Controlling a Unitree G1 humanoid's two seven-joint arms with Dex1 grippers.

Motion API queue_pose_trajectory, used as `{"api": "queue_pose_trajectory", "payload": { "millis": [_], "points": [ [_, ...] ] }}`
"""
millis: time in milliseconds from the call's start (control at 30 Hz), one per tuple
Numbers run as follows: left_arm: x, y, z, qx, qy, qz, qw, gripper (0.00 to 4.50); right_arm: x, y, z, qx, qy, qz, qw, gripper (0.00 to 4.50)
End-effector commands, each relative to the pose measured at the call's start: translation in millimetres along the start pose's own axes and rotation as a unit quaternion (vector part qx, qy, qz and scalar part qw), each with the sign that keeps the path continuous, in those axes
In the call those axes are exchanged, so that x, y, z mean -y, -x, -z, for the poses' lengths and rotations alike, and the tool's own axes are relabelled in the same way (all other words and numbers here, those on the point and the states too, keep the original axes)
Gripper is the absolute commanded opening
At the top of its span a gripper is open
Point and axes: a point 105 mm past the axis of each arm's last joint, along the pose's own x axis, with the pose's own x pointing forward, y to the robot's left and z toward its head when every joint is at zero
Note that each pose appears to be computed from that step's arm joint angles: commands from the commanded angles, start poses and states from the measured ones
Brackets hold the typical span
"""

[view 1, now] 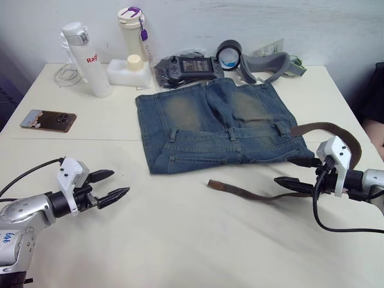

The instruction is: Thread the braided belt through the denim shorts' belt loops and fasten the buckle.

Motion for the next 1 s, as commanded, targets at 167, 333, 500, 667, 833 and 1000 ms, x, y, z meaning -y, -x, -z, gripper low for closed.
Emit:
{"api": "queue_pose_trajectory", "payload": {
  "millis": [167,333,500,667,833,1000],
  "points": [
    [7,-4,-14,0.014,-0.015,0.035,0.999,4.46,5,6,-13,0.021,0.034,0.002,0.999,4.50],
    [13,-6,-17,0.023,-0.020,0.053,0.998,4.46,6,6,-15,0.023,0.039,0.000,0.999,4.50],
    [38,3,-46,0.094,-0.026,0.144,0.985,4.46,-3,8,-22,0.025,0.033,-0.033,0.999,4.50],
    [65,-1,-48,0.041,-0.054,0.231,0.971,4.46,-33,1,-27,-0.001,0.045,-0.104,0.994,4.50],
    [86,-12,-40,-0.018,-0.097,0.295,0.950,4.46,-63,-18,-31,-0.028,0.074,-0.157,0.984,4.50],
    [88,-34,-33,-0.027,-0.180,0.294,0.938,4.46,-74,-59,-19,-0.041,0.117,-0.126,0.984,4.50]
  ]
}}
